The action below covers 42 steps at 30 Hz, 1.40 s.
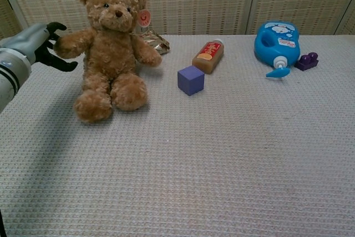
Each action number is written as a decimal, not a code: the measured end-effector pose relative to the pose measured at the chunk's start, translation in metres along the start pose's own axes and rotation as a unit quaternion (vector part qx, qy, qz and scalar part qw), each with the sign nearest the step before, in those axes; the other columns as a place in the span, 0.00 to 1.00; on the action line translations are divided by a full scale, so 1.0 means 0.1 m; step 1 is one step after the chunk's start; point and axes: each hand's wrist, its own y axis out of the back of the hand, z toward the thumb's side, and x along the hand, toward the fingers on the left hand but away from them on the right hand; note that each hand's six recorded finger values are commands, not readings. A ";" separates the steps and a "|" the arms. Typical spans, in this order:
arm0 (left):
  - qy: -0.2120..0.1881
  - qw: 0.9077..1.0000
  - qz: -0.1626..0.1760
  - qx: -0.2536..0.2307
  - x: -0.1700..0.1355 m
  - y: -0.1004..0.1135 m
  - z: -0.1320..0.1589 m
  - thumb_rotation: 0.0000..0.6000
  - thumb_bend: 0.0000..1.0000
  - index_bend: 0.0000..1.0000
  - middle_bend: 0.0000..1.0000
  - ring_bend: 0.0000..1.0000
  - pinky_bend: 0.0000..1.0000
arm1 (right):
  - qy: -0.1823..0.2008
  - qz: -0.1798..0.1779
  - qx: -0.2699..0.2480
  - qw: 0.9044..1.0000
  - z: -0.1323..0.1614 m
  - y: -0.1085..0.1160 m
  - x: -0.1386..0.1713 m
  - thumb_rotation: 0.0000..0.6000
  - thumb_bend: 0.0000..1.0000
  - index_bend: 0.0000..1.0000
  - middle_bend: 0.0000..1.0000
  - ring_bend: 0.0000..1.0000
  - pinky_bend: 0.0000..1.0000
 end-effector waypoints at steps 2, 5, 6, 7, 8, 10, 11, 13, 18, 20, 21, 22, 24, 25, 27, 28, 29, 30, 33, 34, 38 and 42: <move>0.001 1.000 0.001 -0.007 -0.01 0.00 0.04 1.00 0.34 0.09 0.18 0.17 0.36 | -0.001 0.000 0.000 1.000 0.00 0.00 0.00 1.00 0.13 0.00 0.01 0.00 0.02; 0.005 1.000 -0.001 -0.021 -0.02 -0.01 0.09 1.00 0.34 0.10 0.19 0.17 0.37 | -0.001 0.002 0.001 1.000 0.00 -0.01 0.00 1.00 0.13 0.00 0.01 0.00 0.02; 0.006 1.000 -0.001 -0.024 -0.02 0.00 0.12 1.00 0.34 0.10 0.19 0.18 0.37 | -0.001 0.003 0.001 1.000 0.00 -0.01 -0.01 1.00 0.13 0.00 0.01 0.00 0.02; 0.007 1.000 0.001 -0.026 -0.02 0.00 0.13 1.00 0.34 0.11 0.19 0.18 0.37 | -0.001 0.004 0.001 1.000 0.00 -0.01 -0.01 1.00 0.13 0.00 0.01 0.00 0.02; 0.008 1.000 0.003 -0.027 -0.02 0.00 0.15 1.00 0.34 0.11 0.20 0.18 0.37 | -0.001 0.005 0.001 1.000 0.00 -0.02 -0.01 1.00 0.13 0.00 0.01 0.00 0.02; 0.010 0.999 0.005 -0.030 -0.02 -0.01 0.18 1.00 0.34 0.12 0.21 0.18 0.37 | -0.001 0.008 0.002 1.000 0.00 -0.03 -0.01 1.00 0.13 0.00 0.01 0.00 0.02; 0.011 0.999 0.005 -0.030 -0.02 -0.02 0.19 1.00 0.34 0.12 0.21 0.18 0.38 | -0.001 0.009 0.002 1.000 0.00 -0.03 -0.01 1.00 0.13 0.00 0.01 0.00 0.02; 0.014 0.999 0.007 -0.028 -0.02 -0.03 0.19 1.00 0.34 0.13 0.22 0.19 0.38 | -0.002 0.008 0.001 1.000 0.00 -0.02 -0.01 1.00 0.13 0.00 0.01 0.00 0.02; 0.018 0.999 0.026 -0.029 0.01 -0.06 0.19 1.00 0.34 0.20 0.29 0.24 0.39 | -0.003 0.012 0.001 1.000 0.00 -0.03 -0.01 1.00 0.13 0.00 0.01 0.00 0.02; 0.016 0.999 0.035 -0.030 0.02 -0.06 0.19 1.00 0.34 0.22 0.32 0.27 0.39 | -0.003 0.013 0.001 1.000 0.00 -0.03 -0.02 1.00 0.13 0.00 0.01 0.00 0.02; 0.014 0.999 0.042 -0.029 0.03 -0.07 0.18 1.00 0.34 0.23 0.34 0.28 0.40 | -0.004 0.015 0.002 1.000 0.00 -0.04 -0.02 1.00 0.13 0.00 0.01 0.00 0.02; 0.013 0.998 0.048 -0.029 0.04 -0.07 0.18 1.00 0.34 0.25 0.35 0.29 0.40 | -0.004 0.016 0.002 1.000 -0.01 -0.04 -0.02 1.00 0.13 0.00 0.01 0.00 0.02; 0.007 0.998 0.062 -0.028 0.05 -0.08 0.17 1.00 0.34 0.28 0.39 0.32 0.40 | -0.004 0.019 0.003 1.000 -0.01 -0.05 -0.01 1.00 0.13 0.00 0.01 0.00 0.02; 0.005 0.997 0.068 -0.027 0.05 -0.08 0.17 1.00 0.34 0.29 0.40 0.33 0.41 | -0.004 0.019 0.003 1.000 0.00 -0.04 -0.02 1.00 0.13 0.00 0.01 0.00 0.02; 0.001 0.997 0.079 -0.023 0.06 -0.09 0.15 1.00 0.35 0.30 0.43 0.35 0.41 | -0.005 0.017 0.002 1.000 -0.01 -0.04 -0.02 1.00 0.13 0.00 0.01 0.00 0.02; -0.001 0.996 0.084 -0.022 0.06 -0.10 0.15 1.00 0.35 0.31 0.44 0.36 0.42 | -0.006 0.017 0.002 1.000 -0.01 -0.04 -0.02 1.00 0.13 0.00 0.01 0.00 0.02; -0.003 0.996 0.088 -0.020 0.06 -0.10 0.14 1.00 0.35 0.32 0.45 0.36 0.42 | -0.006 0.018 0.002 1.000 -0.01 -0.04 -0.02 1.00 0.13 0.00 0.01 0.00 0.02; -0.007 0.995 0.094 -0.017 0.07 -0.11 0.14 1.00 0.36 0.33 0.46 0.37 0.42 | -0.006 0.018 0.002 1.000 -0.01 -0.04 -0.01 1.00 0.13 0.00 0.01 0.00 0.02; -0.015 0.994 0.105 -0.008 0.07 -0.11 0.13 1.00 0.37 0.35 0.49 0.40 0.44 | -0.006 0.017 0.001 1.000 -0.01 -0.04 -0.02 1.00 0.13 0.00 0.01 0.00 0.02; -0.017 0.994 0.109 -0.006 0.07 -0.10 0.13 1.00 0.37 0.36 0.50 0.40 0.45 | -0.007 0.018 0.002 1.000 -0.01 -0.04 -0.02 1.00 0.13 0.00 0.01 0.00 0.02; -0.033 0.991 0.126 -0.009 0.07 -0.08 0.14 1.00 0.38 0.38 0.52 0.42 0.46 | -0.006 0.023 0.003 1.000 -0.01 -0.05 -0.02 1.00 0.13 0.00 0.01 0.00 0.02; -0.033 0.992 0.120 0.010 0.09 -0.12 0.08 1.00 0.38 0.43 0.56 0.45 0.46 | -0.007 0.026 0.005 1.000 -0.01 -0.07 -0.02 1.00 0.13 0.00 0.01 0.00 0.02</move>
